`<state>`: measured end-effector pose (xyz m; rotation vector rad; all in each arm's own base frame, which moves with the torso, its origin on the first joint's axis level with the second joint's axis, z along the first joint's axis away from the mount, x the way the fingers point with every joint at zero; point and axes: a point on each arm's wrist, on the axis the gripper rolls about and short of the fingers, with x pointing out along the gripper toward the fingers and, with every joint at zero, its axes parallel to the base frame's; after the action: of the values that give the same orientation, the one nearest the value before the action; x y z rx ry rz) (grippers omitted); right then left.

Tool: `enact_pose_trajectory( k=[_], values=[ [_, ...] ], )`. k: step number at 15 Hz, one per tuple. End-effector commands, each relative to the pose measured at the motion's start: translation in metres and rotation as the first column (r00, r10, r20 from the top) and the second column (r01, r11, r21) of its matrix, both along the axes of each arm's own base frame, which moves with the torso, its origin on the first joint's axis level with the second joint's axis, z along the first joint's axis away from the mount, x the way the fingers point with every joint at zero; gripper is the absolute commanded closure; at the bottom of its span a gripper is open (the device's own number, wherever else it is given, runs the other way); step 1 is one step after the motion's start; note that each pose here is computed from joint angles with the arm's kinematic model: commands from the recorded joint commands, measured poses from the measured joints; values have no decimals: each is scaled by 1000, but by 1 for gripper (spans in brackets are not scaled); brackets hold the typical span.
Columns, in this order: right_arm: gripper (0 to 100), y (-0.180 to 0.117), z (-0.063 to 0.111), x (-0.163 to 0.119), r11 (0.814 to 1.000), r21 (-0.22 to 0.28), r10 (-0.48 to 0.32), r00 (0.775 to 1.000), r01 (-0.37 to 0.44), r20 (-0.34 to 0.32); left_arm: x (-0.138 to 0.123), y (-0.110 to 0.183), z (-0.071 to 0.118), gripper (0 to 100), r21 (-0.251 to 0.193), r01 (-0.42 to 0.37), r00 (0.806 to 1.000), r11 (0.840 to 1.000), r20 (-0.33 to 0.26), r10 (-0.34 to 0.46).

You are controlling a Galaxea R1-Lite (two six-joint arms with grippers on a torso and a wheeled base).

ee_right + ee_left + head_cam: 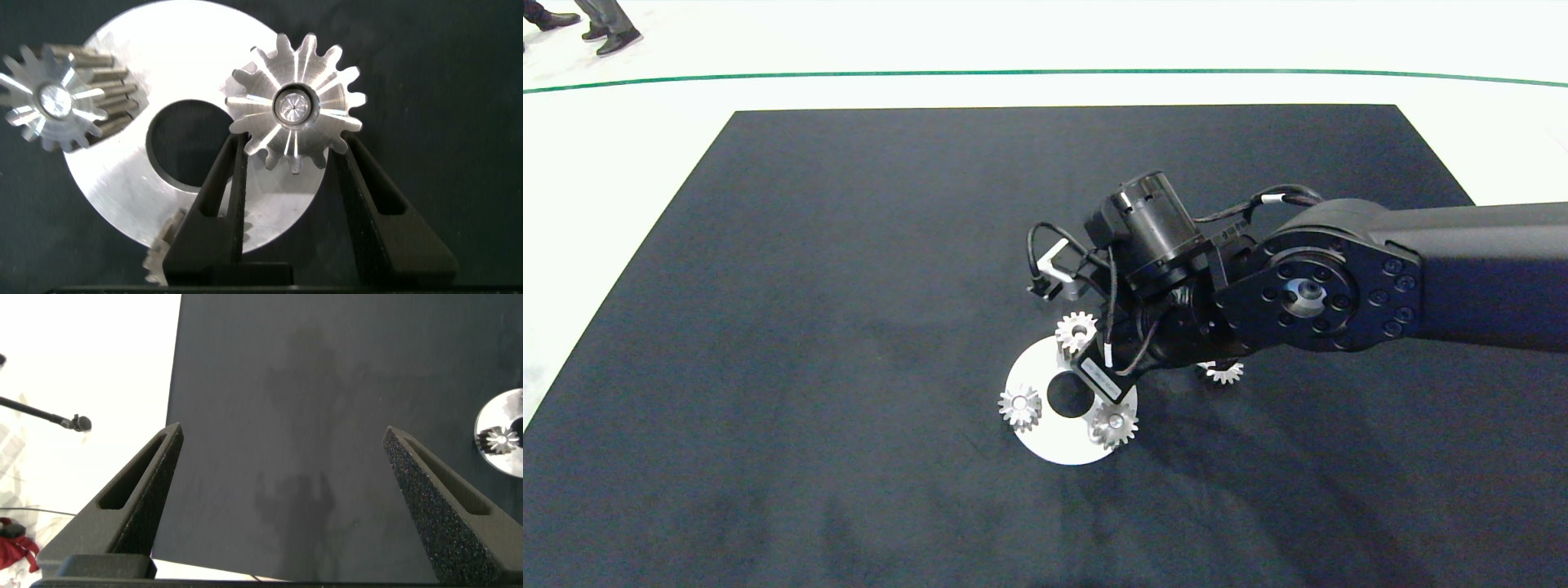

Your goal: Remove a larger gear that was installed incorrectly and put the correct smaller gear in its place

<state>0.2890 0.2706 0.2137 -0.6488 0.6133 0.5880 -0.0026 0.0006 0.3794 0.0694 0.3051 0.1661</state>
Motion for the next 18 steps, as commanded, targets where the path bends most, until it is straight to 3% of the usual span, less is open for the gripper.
enact_pose_trajectory(
  k=[1,4,11,18],
  values=[
    [96,-3,-7,-3,1000,-5,-17,1000,17,24,-1,0,-1,0,0,-1,1000,1000,-5,1],
    [100,-3,-10,-4,1000,-4,-22,999,22,33,0,0,-1,0,9,2,1000,1000,-9,-2],
    [100,-15,18,-23,997,79,-15,993,5,114,0,0,-2,0,14,3,1000,1000,-15,-2],
    [100,-40,42,-46,992,124,-26,988,7,153,0,0,-2,0,14,4,1000,1000,-15,-4]
  ],
)
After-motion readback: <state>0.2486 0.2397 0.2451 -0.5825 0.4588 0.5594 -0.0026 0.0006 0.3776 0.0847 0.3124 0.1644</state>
